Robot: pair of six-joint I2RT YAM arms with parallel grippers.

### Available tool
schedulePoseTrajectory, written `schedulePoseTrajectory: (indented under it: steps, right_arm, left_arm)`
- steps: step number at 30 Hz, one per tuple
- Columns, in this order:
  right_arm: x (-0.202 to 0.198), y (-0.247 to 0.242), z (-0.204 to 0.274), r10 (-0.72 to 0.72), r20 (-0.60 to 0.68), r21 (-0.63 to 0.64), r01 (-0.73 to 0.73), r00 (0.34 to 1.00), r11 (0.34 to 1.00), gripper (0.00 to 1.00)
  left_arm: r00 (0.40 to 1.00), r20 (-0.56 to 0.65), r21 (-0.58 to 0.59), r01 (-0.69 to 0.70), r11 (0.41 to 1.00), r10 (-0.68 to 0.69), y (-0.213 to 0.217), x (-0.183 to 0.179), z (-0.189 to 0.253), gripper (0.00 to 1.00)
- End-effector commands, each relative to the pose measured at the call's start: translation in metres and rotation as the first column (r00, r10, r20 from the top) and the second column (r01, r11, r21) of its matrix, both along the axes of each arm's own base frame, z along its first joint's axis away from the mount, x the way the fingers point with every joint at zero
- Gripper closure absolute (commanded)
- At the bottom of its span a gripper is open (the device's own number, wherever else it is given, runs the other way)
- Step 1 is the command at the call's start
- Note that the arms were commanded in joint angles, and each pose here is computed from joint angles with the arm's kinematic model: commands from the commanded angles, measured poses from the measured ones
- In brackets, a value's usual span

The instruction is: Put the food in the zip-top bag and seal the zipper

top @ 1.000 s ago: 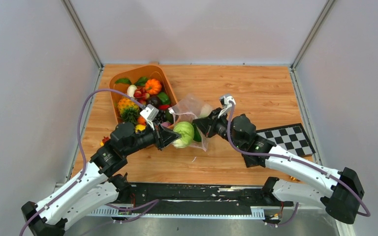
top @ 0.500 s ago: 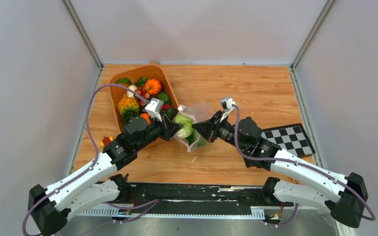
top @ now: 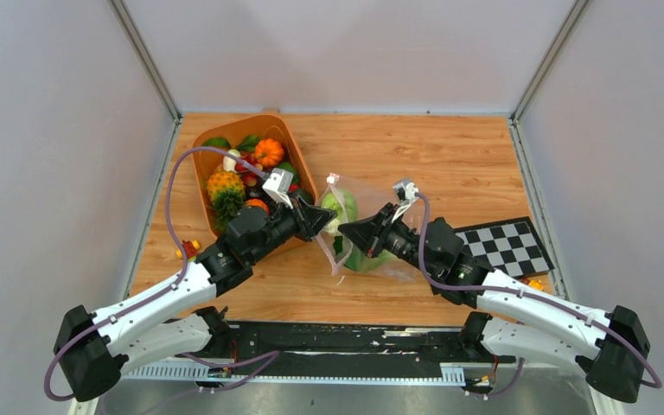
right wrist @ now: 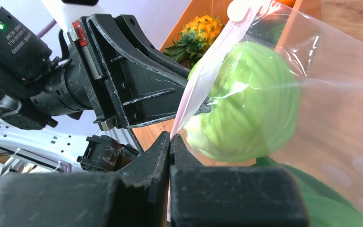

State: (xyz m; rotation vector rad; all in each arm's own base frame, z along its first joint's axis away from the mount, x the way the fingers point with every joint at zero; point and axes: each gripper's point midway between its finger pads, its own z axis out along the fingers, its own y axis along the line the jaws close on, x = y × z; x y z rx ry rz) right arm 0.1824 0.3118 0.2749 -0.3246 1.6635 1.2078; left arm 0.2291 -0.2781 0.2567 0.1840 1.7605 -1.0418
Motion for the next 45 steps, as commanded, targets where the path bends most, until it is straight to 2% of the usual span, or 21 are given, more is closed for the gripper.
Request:
schedulePoseTrajectory:
  steps: [1,4,7,9,12,16,18,22,26,28,32,36,40,45]
  right_arm:
    - [-0.008,-0.001,0.035,0.017,0.043,0.129,-0.023,0.999,0.991,1.0]
    - [-0.02,0.0,0.046,0.075,0.078,0.162,-0.087,0.994,0.983,1.0]
    - [-0.026,-0.003,0.054,0.089,0.081,0.22,-0.105,0.993,0.97,1.0]
    - [-0.027,-0.004,0.055,0.093,0.078,0.227,-0.108,0.993,0.968,1.0]
    - [-0.027,-0.004,0.054,0.093,0.069,0.224,-0.106,0.993,0.969,1.0]
    - [-0.026,-0.004,0.051,0.087,0.054,0.228,-0.097,0.995,0.969,1.0]
    - [-0.026,-0.005,0.051,0.086,0.051,0.228,-0.095,0.995,0.969,1.0]
    - [-0.028,-0.007,0.053,0.089,0.057,0.244,-0.1,0.994,0.965,1.0]
    - [-0.024,-0.015,0.052,0.045,0.049,0.268,-0.057,0.998,0.962,1.0]
    - [-0.024,-0.021,0.053,0.027,0.053,0.281,-0.041,0.998,0.959,1.0]
    - [-0.015,-0.047,0.056,-0.085,0.035,0.327,0.069,0.996,0.943,1.0]
    - [-0.008,-0.071,0.053,-0.177,0.003,0.364,0.163,0.984,0.917,1.0]
    - [-0.003,-0.085,0.047,-0.232,-0.023,0.363,0.224,0.972,0.904,1.0]
    - [0.001,-0.104,0.043,-0.307,-0.043,0.352,0.303,0.951,0.886,1.0]
  left_arm:
    - [0.997,0.039,-0.156,-0.062,0.986,0.069,0.005,0.007,0.03,0.85]
    - [0.998,0.033,-0.166,-0.05,0.985,0.056,0.001,0.007,0.025,0.85]
    - [0.998,0.046,-0.252,-0.035,0.967,0.048,-0.002,0.005,0.028,0.85]
    - [0.997,0.076,-0.294,0.033,0.955,-0.011,-0.01,-0.002,0.036,0.84]
    - [0.99,0.097,-0.295,0.125,0.947,-0.101,-0.028,-0.009,0.041,0.81]
    - [0.985,0.097,-0.279,0.168,0.946,-0.146,-0.04,-0.01,0.039,0.76]
    - [0.985,0.099,-0.272,0.166,0.948,-0.144,-0.042,-0.009,0.037,0.71]
    - [0.975,0.099,-0.181,0.216,0.959,-0.201,-0.053,-0.01,0.027,0.57]
    - [0.956,0.088,-0.133,0.291,0.948,-0.281,-0.065,-0.017,0.017,0.34]
    - [0.951,0.09,-0.138,0.306,0.942,-0.295,-0.065,-0.02,0.016,0.31]
    - [0.939,0.115,-0.112,0.336,0.935,-0.324,-0.063,-0.027,0.024,0.16]
    - [0.902,0.168,-0.093,0.417,0.904,-0.398,-0.066,-0.044,0.046,0.03]
    - [0.88,0.202,-0.073,0.451,0.889,-0.43,-0.068,-0.057,0.064,0.02]
    - [0.886,0.235,-0.016,0.414,0.91,-0.399,-0.052,-0.064,0.074,0.03]
